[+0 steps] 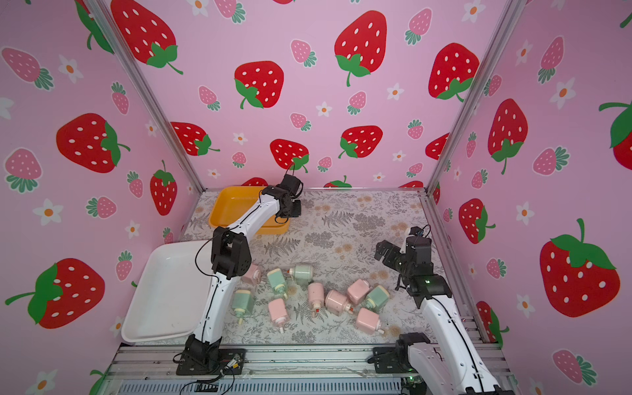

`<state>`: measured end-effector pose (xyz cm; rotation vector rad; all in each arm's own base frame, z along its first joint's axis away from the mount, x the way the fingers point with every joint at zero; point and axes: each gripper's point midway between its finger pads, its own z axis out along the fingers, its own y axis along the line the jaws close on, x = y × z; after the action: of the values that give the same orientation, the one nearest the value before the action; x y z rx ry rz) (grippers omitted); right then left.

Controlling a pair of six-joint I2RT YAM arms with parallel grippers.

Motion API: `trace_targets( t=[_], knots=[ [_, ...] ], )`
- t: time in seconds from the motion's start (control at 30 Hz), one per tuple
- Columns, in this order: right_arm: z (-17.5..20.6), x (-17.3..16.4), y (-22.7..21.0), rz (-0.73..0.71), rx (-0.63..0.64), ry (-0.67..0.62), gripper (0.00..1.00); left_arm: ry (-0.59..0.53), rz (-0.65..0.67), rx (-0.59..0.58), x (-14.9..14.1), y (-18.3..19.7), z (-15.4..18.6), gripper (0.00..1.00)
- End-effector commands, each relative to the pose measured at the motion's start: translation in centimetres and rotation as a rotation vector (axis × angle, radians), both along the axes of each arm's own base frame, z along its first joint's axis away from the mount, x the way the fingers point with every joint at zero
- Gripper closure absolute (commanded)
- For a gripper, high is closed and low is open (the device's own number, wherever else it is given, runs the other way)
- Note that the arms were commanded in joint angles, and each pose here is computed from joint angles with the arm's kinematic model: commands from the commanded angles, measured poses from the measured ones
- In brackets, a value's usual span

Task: Place the pencil sharpeners by color into the storage box
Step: Move the storage box to the center of the board.

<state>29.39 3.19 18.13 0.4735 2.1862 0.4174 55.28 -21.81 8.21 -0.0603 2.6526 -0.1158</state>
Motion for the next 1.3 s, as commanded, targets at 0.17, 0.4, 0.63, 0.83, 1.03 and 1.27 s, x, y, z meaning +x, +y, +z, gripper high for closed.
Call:
trace_targets(
  t=[0.17, 0.4, 0.63, 0.83, 1.03, 1.27],
  knots=[
    [-0.1, -0.7, -0.1, 0.002, -0.020, 0.003, 0.00, 0.004, -0.042, -0.172, -0.3, -5.5, 0.0, 0.68],
    [-0.5, -0.8, 0.2, 0.014, -0.003, 0.015, 0.00, -0.029, -0.044, -0.347, -0.9, -11.8, 1.0, 0.66],
    [-0.2, 0.0, 0.9, 0.035, 0.030, 0.000, 0.00, -0.068, -0.133, -0.594, -1.2, -20.1, 2.9, 0.62],
    [-0.8, 2.1, 1.4, 0.060, 0.035, 0.023, 0.00, -0.187, -0.299, -0.549, -2.1, -20.1, 9.3, 0.48],
    [-1.3, 5.9, 2.6, 0.121, 0.031, 0.045, 0.00, -0.285, -0.275, -0.341, -5.0, -13.0, 13.2, 0.17],
    [-2.0, 10.9, 6.1, 0.229, -0.081, 0.054, 0.02, -0.366, -0.178, -0.245, -9.0, -4.6, 14.5, 0.00]
  ],
)
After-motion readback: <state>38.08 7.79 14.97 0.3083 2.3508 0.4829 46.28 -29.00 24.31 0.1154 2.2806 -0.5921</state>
